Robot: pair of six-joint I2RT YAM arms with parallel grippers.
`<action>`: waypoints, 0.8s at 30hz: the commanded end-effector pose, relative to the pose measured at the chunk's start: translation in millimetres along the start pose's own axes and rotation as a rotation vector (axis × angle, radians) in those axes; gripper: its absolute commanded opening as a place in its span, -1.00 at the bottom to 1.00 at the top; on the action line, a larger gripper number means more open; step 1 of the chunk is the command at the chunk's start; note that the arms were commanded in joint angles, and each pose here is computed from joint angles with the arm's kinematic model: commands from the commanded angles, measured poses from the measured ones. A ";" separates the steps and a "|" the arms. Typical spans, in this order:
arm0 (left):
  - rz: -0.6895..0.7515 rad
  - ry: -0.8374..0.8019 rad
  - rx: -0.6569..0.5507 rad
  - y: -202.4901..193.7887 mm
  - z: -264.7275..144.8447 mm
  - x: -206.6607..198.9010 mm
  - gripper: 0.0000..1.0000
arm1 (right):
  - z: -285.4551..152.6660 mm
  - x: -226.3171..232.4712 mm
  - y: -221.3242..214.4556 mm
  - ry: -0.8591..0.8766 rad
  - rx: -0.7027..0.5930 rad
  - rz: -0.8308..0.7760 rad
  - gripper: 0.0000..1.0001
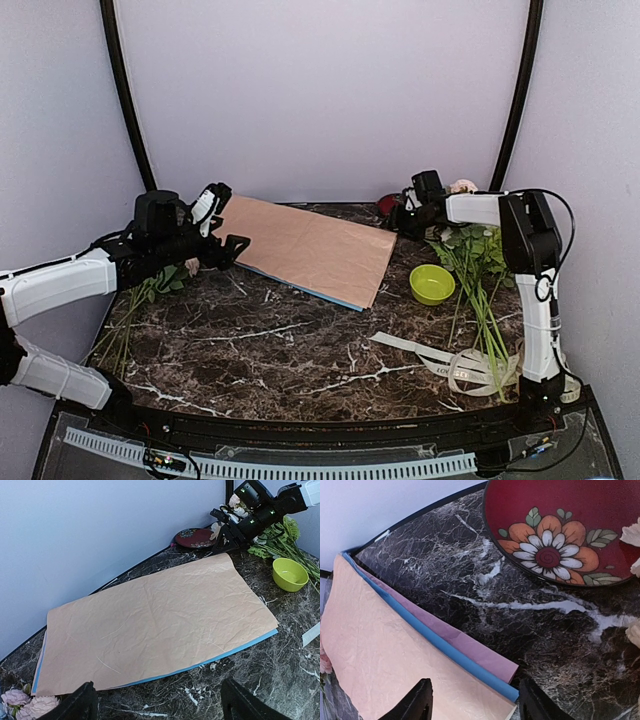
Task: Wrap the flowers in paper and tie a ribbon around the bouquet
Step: Pick up the folded wrapping paper from the folded wrapping paper.
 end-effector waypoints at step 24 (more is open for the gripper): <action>0.011 -0.049 -0.009 -1.0 3.1 -6.3 0.74 | -38.5 27.8 1.9 0.117 -0.038 -0.107 -1.00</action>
Point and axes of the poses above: each gripper's point midway between its finger pads, its own z axis out along the fingers, its own x axis along the line the jaws close on, y = z × x, the point moved 6 cm from there along -z, back along the fingers, and after that the axes turned 11 degrees about -z, right-handed, at the moved point
